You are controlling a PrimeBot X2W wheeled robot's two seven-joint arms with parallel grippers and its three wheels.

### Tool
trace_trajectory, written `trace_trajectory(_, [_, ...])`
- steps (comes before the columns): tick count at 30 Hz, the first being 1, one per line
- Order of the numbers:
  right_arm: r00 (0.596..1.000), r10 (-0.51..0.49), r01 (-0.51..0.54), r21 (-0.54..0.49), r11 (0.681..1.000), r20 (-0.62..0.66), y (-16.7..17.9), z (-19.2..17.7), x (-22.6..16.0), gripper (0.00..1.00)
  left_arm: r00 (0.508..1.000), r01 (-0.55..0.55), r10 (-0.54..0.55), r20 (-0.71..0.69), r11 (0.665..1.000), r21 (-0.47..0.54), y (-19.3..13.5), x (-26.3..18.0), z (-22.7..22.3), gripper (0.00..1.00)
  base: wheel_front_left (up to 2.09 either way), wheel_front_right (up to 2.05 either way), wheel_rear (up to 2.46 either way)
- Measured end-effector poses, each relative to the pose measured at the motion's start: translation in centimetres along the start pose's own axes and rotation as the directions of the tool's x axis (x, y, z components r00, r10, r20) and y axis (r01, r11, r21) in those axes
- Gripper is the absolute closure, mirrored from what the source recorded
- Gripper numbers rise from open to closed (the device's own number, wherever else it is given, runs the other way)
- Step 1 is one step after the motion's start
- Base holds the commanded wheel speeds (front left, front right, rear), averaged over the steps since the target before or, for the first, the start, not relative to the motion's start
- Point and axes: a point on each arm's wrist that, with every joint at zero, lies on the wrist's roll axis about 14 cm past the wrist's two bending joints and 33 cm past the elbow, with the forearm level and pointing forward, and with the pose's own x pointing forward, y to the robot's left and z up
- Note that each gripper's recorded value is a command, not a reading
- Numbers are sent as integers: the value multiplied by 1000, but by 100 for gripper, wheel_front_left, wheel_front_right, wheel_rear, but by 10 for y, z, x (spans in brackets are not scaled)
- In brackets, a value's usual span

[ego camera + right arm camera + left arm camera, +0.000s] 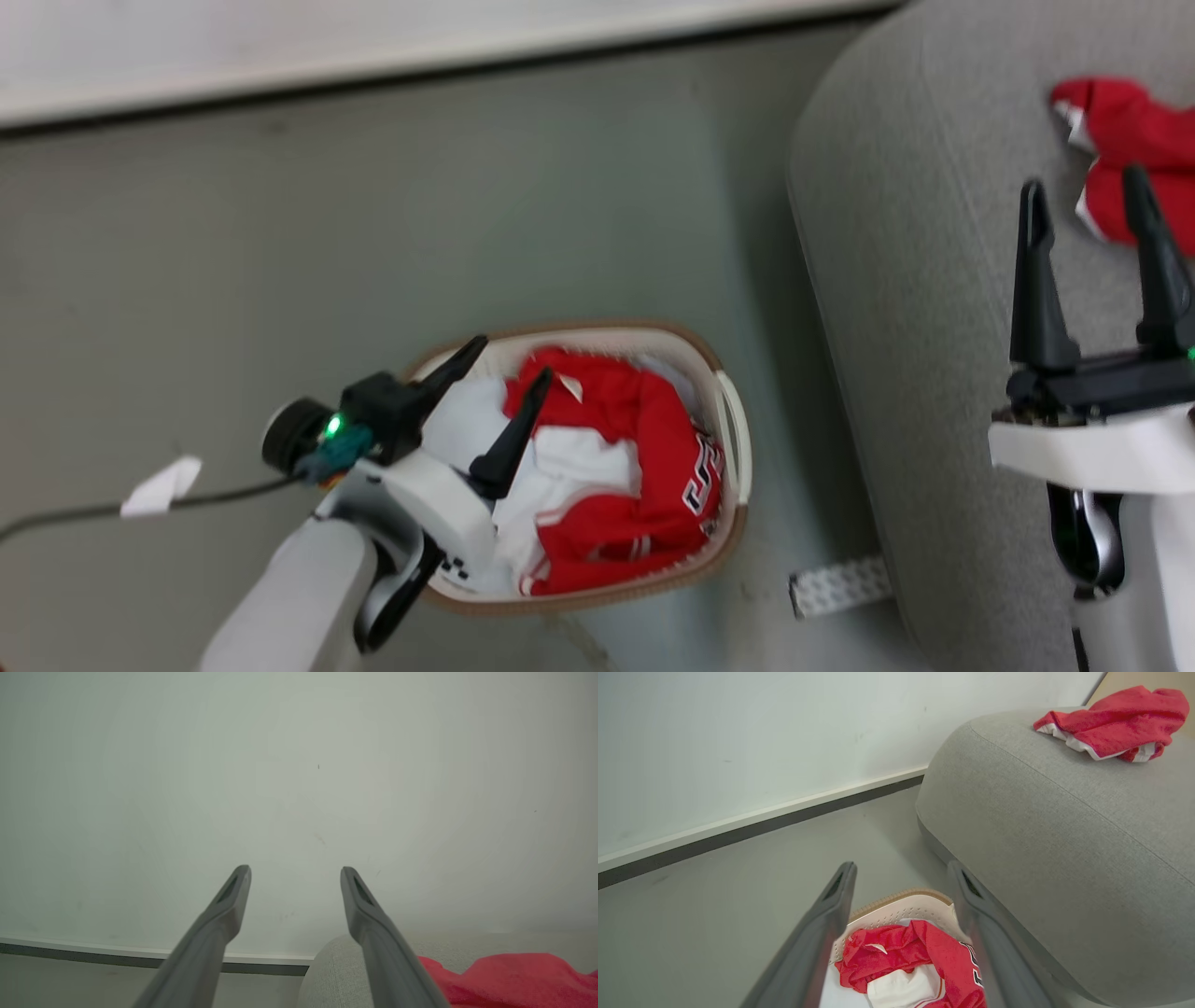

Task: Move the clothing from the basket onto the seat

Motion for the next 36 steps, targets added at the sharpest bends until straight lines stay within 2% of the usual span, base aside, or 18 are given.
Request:
trace_trajectory(5, [1000,11,-11,4,1000,-25,-2,-29,24,0,974,118,-118,-192,993,-12,-8,34,-64,0,0,0,0])
trace_trajectory(12, [996,10,-12,-15,1000,-86,-10,-79,44,0,879,238,-246,-408,969,-72,-23,56,-157,0,0,0,0])
trace_trajectory(20, [988,-8,3,-33,999,-151,-23,-124,48,0,821,276,-339,-461,940,-199,-41,73,-213,0,0,0,0])
trace_trajectory(27, [981,-10,1,-46,999,-195,-28,-148,46,0,789,305,-409,-458,909,-286,-58,83,-233,0,0,0,0])
trace_trajectory(36, [974,-8,0,-38,999,-228,-29,-165,43,0,755,348,-459,-468,885,-308,-71,88,-247,0,0,0,0])
